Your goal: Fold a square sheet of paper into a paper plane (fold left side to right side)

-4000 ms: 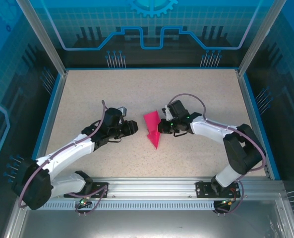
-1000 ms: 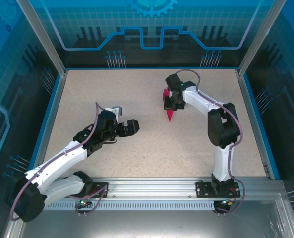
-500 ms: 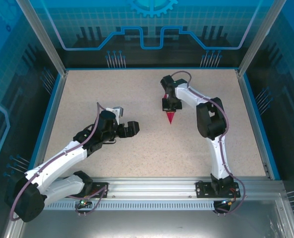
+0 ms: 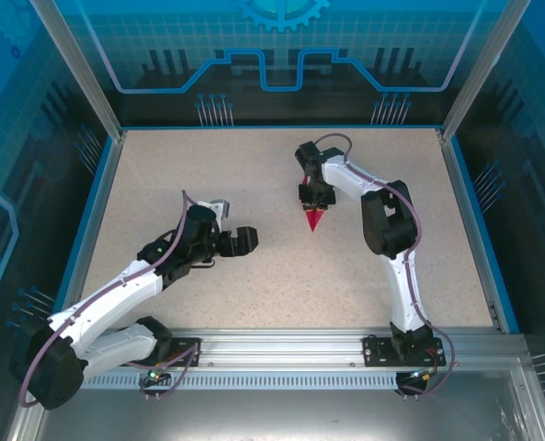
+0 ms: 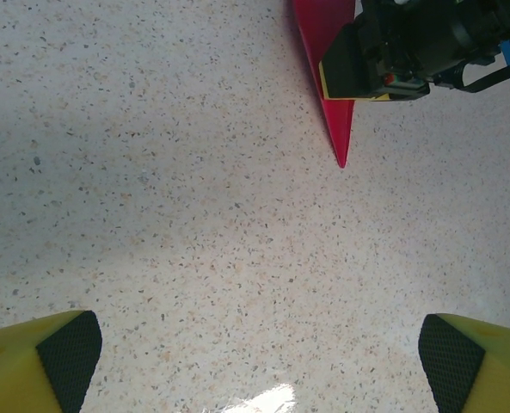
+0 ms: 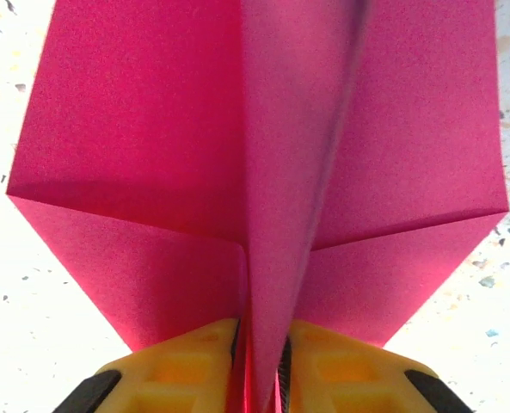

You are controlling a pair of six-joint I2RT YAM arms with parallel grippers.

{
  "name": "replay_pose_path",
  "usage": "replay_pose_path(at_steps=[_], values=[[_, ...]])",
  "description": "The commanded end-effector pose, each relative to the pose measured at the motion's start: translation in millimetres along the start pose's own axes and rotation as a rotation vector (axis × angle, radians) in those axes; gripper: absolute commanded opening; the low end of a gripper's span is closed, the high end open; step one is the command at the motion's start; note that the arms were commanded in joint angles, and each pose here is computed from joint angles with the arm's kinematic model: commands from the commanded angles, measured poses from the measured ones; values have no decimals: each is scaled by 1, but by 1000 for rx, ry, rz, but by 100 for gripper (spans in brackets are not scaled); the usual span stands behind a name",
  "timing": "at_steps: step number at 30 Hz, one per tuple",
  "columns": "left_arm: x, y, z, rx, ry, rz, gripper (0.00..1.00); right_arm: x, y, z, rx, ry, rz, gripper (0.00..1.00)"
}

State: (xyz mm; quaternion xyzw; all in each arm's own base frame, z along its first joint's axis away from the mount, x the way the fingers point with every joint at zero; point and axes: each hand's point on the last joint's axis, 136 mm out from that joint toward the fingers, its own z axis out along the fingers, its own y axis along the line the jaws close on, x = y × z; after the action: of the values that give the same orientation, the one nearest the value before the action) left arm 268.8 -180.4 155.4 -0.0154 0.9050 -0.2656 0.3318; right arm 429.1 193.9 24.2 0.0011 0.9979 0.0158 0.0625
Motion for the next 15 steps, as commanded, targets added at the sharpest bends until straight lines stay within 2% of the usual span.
replay_pose_path(at_steps=[1,9,15], values=[[-10,-4,-5,2,-17,24,99,0,4,-15,1,-6,-18,26],[-15,1,-6,-6,-19,-25,99,3,5,-48,21,-49,-71,38],[-28,11,-6,-18,-39,-79,99,12,-2,-102,4,-141,-119,53]])
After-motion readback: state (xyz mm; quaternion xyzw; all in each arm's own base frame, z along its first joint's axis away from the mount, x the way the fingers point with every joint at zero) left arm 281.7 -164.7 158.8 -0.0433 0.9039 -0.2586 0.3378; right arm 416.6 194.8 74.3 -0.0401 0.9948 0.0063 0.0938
